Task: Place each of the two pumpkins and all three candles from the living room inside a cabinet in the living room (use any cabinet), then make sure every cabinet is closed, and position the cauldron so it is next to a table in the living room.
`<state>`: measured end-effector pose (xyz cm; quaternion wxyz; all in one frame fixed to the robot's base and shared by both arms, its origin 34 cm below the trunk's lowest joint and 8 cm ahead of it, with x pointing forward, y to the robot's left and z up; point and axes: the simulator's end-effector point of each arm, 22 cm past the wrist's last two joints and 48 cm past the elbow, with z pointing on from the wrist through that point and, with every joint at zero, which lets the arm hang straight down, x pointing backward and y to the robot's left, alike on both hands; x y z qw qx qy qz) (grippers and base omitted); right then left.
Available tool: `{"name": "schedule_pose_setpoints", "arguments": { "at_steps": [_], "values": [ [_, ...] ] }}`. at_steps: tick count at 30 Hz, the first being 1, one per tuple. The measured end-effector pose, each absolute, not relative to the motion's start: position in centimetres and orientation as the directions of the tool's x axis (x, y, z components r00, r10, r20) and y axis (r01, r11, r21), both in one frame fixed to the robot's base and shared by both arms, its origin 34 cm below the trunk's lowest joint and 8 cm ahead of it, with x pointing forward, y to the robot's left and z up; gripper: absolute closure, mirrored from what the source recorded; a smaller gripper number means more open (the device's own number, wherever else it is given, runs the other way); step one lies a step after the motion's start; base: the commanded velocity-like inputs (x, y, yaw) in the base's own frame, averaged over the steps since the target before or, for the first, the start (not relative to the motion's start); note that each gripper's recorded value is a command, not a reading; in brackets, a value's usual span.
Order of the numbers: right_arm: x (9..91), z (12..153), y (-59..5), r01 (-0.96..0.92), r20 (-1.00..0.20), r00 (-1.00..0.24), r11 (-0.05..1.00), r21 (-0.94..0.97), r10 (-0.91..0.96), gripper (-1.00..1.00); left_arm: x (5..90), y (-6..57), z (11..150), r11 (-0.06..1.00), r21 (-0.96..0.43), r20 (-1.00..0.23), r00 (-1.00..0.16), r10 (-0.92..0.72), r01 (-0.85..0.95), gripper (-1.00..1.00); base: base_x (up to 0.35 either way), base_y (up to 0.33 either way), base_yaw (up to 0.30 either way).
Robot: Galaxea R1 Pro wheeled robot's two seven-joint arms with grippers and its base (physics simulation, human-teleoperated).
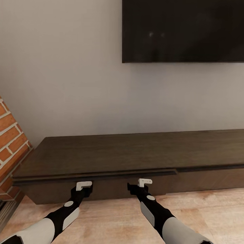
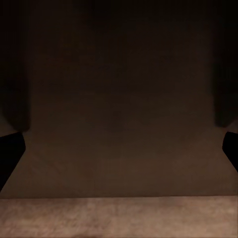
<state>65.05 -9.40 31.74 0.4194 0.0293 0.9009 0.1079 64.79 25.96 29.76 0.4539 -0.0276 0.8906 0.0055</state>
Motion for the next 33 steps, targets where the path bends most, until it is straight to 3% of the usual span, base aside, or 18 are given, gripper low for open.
{"name": "schedule_pose_setpoints", "arguments": {
  "at_steps": [22,33],
  "values": [
    [65.04,31.71,-9.41,-0.037,-0.749,-0.647,0.975,0.219,0.144,-1.0,64.78,25.93,29.74,0.999,-0.013,-0.809,-0.587,-0.041,-0.052,-1.0,0.016,0.0,0.0],
    [65.04,31.67,-9.41,-0.037,-0.749,-0.647,0.975,0.219,0.144,-1.0,64.8,25.89,29.73,0.999,-0.013,-0.809,-0.587,-0.04,-0.05,-1.0,-0.279,0.0,0.0]
  ]
}}
